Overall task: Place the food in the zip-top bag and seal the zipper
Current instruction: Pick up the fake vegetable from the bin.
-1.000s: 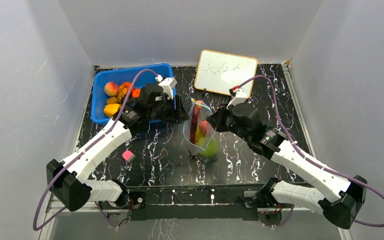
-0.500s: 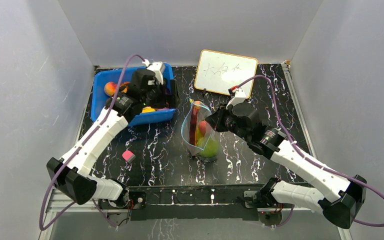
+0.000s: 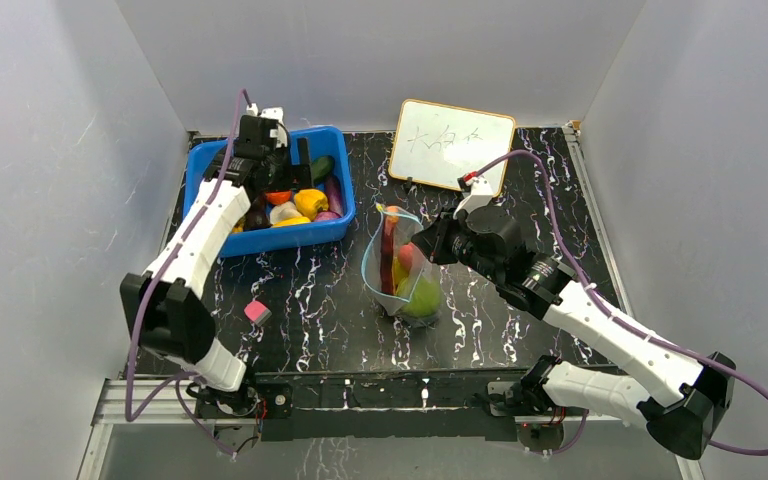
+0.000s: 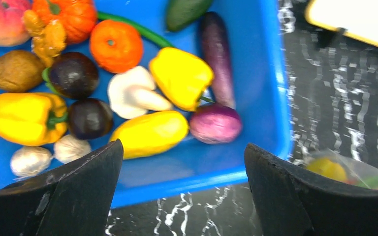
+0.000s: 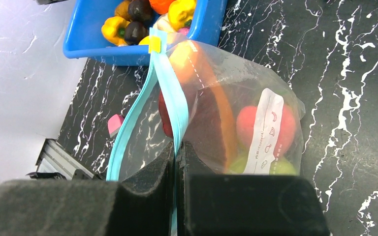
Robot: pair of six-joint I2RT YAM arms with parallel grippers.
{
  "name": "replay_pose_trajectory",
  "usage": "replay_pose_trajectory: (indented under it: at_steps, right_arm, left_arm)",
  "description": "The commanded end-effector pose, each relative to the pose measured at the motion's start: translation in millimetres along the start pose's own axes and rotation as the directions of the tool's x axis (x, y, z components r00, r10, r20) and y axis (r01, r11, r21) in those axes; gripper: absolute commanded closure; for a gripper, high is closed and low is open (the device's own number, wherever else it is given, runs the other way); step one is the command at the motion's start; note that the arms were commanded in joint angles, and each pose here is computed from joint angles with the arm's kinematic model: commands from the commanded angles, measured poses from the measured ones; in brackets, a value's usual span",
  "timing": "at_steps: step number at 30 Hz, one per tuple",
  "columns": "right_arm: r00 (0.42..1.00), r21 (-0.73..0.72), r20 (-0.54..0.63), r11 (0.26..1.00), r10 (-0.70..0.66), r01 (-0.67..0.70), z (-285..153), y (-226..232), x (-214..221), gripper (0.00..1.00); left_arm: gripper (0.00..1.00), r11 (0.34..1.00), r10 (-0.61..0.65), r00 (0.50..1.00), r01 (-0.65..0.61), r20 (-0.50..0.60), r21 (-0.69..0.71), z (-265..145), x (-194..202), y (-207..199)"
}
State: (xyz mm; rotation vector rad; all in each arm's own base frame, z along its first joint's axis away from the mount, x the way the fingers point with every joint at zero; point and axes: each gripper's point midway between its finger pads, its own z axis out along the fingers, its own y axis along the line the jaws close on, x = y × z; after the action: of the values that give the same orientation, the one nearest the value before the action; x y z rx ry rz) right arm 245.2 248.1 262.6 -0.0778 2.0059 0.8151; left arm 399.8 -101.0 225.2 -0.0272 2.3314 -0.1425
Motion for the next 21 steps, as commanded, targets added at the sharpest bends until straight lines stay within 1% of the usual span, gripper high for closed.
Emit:
replay_pose_trajectory:
  at_steps: [1,9,12,15,16,18,21]
  right_arm:
    - [0.997,-0.099,0.08,0.995,0.012,-0.004,-8,26,-28,1.0]
    - [0.996,-0.073,0.093,0.997,0.01,-0.003,-10,24,-34,1.0]
    - [0.996,-0.061,0.091,0.998,0.005,0.001,-9,22,-34,1.0]
    - [0.996,-0.047,0.09,0.999,0.001,0.003,-9,20,-34,1.0]
    - [0.996,-0.043,0.09,0.999,0.001,0.003,-9,19,-35,1.0]
    - [0.996,-0.038,0.095,0.999,0.003,0.001,-10,19,-36,1.0]
    - [0.995,-0.032,0.097,0.999,0.006,-0.002,-9,18,-37,1.0]
  left_arm:
    - [0.12,0.991,0.017,1.0,-0.014,0.023,-0.13,25,-15,44]
    - [0.25,0.979,-0.013,0.999,0.024,0.052,-0.201,64,-34,94]
    - [0.34,0.973,-0.03,0.997,0.045,0.07,-0.228,77,-43,113]
    - [0.39,0.962,-0.057,0.994,0.08,0.095,-0.259,90,-50,130]
    - [0.43,0.96,-0.062,0.993,0.088,0.105,-0.265,93,-53,134]
    - [0.45,0.953,-0.066,0.991,0.098,0.119,-0.287,98,-56,143]
    - [0.45,0.944,-0.059,0.99,0.097,0.127,-0.317,102,-58,157]
